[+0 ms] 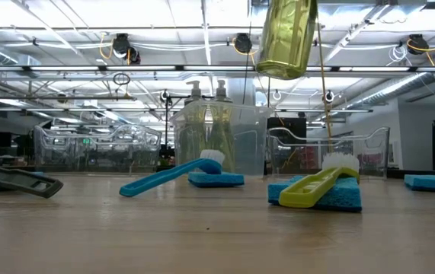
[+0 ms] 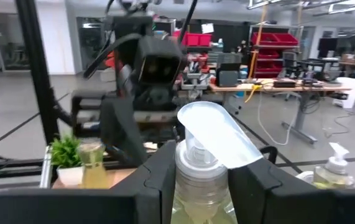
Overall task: Pick & Place Kitchen Sink Supplies
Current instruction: Put the dishwashing liquid bottle into the white bin
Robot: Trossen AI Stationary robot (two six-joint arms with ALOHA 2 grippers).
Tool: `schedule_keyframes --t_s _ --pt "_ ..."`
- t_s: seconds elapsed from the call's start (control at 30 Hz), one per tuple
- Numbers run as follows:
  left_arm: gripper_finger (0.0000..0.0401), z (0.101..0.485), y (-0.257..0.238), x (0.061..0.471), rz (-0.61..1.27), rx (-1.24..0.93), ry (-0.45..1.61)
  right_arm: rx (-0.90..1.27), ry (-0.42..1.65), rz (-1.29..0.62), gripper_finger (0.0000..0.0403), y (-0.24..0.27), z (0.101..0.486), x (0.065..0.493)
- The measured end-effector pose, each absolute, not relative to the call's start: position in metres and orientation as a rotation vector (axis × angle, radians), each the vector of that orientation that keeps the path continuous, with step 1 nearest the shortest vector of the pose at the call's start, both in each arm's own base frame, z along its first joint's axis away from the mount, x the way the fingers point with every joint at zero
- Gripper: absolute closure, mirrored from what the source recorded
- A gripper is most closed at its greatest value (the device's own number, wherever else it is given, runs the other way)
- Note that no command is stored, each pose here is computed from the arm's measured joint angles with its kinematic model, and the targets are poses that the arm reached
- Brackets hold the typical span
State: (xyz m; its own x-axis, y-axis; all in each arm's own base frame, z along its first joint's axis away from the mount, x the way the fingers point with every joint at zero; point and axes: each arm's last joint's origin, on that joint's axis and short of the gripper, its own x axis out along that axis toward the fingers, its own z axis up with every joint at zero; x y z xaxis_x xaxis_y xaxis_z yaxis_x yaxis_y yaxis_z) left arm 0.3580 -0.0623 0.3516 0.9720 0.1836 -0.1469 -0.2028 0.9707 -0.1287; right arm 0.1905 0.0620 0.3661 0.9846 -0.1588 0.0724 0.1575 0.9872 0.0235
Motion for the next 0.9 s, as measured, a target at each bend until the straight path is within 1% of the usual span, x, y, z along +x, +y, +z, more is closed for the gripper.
schedule_keyframes --t_s 0.1,0.23,0.5,0.63,0.73,0.83,0.9 --pt "0.0122 0.346 -0.057 0.365 0.212 -0.167 0.128 0.024 -0.085 -0.175 0.03 0.058 0.368 0.19" --pt "0.0107 0.336 -0.052 0.376 0.232 -0.187 0.121 0.028 -0.088 -0.143 0.03 0.055 0.368 0.191" --pt "0.0053 0.318 -0.052 0.394 0.182 -0.196 0.114 0.025 -0.085 -0.162 0.03 0.051 0.368 0.192" --pt "0.0034 0.316 -0.053 0.397 0.175 -0.197 0.088 0.024 -0.08 -0.155 0.0301 0.052 0.367 0.192" --pt "0.003 0.316 -0.051 0.399 0.176 -0.172 0.084 0.049 -0.078 -0.146 0.0299 0.053 0.366 0.193" --pt "0.0035 0.313 -0.047 0.401 0.186 -0.172 0.08 0.064 -0.069 -0.132 0.03 0.054 0.364 0.196" --pt "0.004 0.312 -0.044 0.403 0.16 -0.175 0.078 0.064 -0.061 -0.133 0.0301 0.055 0.363 0.199"
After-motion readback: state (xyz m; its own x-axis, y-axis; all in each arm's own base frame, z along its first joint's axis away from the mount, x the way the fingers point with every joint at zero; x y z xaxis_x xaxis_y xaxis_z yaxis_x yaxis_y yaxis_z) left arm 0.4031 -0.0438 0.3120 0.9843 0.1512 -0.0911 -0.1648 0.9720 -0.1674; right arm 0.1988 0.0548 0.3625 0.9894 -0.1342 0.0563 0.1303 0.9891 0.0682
